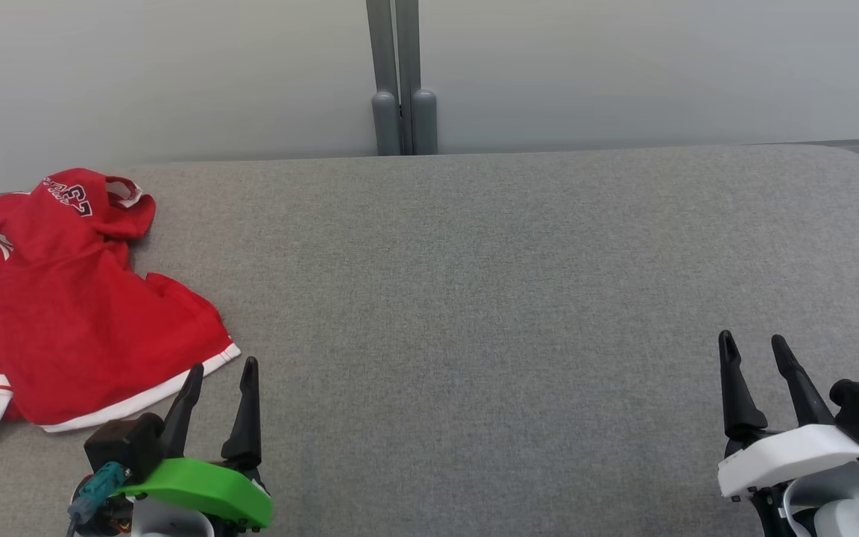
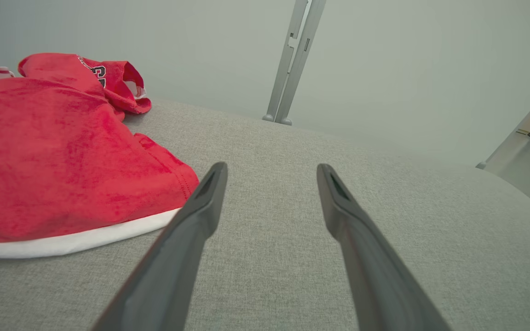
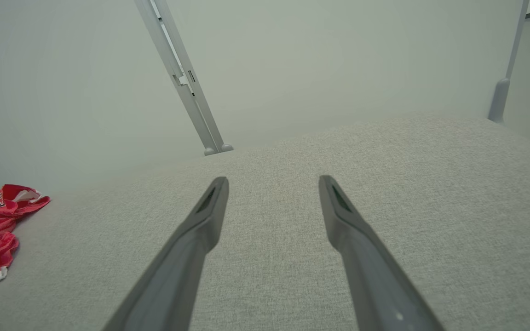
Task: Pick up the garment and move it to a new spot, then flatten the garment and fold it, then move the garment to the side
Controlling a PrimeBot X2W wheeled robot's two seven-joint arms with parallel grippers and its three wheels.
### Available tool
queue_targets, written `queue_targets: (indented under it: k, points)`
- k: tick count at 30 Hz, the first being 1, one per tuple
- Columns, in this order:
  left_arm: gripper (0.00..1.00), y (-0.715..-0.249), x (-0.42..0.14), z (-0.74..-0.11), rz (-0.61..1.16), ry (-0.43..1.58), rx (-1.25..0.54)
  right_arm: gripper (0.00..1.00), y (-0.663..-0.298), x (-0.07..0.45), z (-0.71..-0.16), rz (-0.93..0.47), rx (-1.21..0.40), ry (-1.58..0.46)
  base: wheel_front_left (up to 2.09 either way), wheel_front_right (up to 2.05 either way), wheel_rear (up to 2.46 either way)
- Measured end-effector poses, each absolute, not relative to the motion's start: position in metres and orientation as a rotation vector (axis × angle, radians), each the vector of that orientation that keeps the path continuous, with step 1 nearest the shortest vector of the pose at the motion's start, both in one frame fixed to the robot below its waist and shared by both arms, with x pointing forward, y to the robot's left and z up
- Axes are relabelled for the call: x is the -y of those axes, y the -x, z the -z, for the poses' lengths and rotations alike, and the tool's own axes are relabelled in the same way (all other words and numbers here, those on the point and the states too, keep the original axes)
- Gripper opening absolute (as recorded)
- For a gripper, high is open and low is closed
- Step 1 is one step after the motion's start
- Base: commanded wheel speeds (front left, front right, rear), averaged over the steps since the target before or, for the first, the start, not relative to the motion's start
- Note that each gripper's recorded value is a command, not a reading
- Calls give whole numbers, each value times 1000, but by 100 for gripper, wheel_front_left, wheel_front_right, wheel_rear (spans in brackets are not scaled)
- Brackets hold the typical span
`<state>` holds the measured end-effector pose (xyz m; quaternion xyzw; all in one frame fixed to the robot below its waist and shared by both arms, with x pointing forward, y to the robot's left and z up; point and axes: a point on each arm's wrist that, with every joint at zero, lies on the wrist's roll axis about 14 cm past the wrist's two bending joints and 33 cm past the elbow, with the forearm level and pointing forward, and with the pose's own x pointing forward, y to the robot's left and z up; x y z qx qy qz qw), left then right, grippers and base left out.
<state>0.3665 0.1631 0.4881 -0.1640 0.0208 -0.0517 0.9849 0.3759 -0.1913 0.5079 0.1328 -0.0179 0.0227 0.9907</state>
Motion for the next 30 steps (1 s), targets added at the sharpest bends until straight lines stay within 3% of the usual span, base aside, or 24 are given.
queue_targets:
  k: [30]
  points:
    - [100,-360,-167,-472,121,108,-53,100,-369,188,-500,-79,39,-62,0,0,0]
